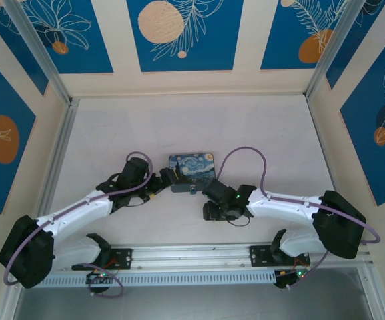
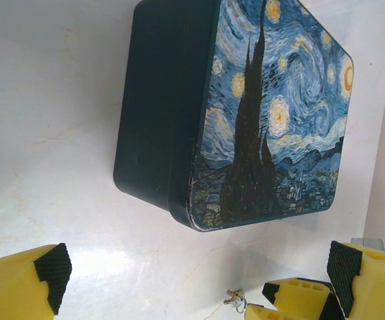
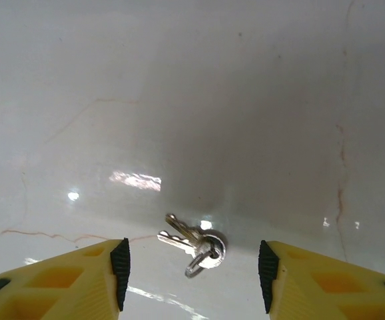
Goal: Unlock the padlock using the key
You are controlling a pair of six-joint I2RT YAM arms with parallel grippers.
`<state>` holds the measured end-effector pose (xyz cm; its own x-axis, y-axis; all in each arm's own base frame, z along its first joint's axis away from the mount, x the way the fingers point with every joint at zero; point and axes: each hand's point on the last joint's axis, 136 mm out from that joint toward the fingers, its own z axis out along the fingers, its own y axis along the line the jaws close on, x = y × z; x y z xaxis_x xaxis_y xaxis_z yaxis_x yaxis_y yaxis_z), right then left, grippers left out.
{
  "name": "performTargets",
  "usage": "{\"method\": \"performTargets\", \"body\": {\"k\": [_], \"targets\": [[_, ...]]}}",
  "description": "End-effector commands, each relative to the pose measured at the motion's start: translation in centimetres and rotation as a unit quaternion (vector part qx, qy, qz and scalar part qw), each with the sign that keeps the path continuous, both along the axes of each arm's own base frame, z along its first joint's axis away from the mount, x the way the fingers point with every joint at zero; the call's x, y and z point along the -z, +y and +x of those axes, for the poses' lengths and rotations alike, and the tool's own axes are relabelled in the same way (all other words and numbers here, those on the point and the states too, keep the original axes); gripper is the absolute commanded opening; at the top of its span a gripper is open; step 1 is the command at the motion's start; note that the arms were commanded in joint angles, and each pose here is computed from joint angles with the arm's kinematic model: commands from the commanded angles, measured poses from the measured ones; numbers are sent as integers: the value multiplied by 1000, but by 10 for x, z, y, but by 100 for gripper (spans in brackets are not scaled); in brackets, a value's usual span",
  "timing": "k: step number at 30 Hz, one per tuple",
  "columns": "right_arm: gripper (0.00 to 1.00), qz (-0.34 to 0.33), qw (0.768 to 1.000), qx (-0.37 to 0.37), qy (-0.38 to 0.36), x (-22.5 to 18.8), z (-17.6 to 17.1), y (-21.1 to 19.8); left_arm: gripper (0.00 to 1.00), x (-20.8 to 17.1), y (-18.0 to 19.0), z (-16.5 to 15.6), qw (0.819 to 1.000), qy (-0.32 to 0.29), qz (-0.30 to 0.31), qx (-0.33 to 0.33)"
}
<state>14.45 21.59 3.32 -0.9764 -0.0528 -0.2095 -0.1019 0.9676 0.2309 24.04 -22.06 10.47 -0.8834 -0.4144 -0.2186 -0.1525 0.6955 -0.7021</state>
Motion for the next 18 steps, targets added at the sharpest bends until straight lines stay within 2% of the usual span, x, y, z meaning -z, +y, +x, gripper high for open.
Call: {"method": "performTargets", "body": {"k": [1, 11, 18], "targets": [[54, -24, 1000, 12, 10, 10, -9, -11, 100, -1, -6, 0, 1000, -4, 1, 15], [45, -20, 999, 28, 17, 27, -2, -1, 100, -1, -8, 2, 1000, -3, 8, 19], [30, -16, 999, 30, 22, 29, -1, 0, 100, 3, -8, 2, 1000, 0, 12, 21]]}}
